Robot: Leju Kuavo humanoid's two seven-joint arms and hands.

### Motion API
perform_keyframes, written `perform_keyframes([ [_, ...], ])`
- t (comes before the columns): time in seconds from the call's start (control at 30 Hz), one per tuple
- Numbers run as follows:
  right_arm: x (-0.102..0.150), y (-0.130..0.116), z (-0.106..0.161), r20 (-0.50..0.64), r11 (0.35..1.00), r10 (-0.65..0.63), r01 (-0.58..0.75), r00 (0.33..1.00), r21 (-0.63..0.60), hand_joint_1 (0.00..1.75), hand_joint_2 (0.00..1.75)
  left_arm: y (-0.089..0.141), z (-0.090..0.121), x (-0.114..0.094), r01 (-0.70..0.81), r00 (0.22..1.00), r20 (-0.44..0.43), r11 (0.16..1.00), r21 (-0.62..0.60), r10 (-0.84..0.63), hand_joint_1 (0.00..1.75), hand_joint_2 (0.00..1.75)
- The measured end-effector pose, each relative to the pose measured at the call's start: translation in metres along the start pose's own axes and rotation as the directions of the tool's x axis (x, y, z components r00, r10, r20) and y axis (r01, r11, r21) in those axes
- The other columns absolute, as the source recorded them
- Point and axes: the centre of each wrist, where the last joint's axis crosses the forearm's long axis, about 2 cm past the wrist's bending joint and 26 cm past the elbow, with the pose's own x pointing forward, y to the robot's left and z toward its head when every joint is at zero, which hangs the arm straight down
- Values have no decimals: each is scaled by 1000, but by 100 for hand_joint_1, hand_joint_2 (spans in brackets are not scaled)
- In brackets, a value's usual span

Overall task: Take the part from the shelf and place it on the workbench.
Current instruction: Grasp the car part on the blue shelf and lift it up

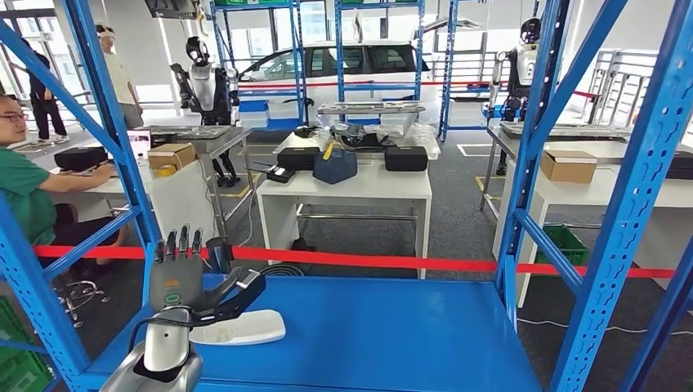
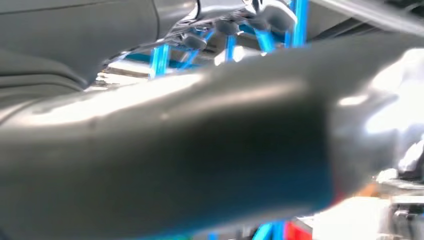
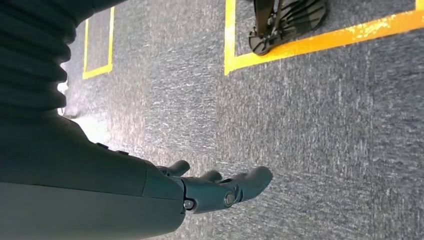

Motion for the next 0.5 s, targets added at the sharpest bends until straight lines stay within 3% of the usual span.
perform_keyframes([
  [0.13,-2,0,1,-8,1000,-2,2,1000,-4,0,0,-1,1,-1,-6,1000,-19,1000,-6,6,0,0],
  [0.5,-1,4,0,-9,1000,13,-13,1000,15,0,0,-11,7,-1,-36,999,31,999,36,35,0,0],
])
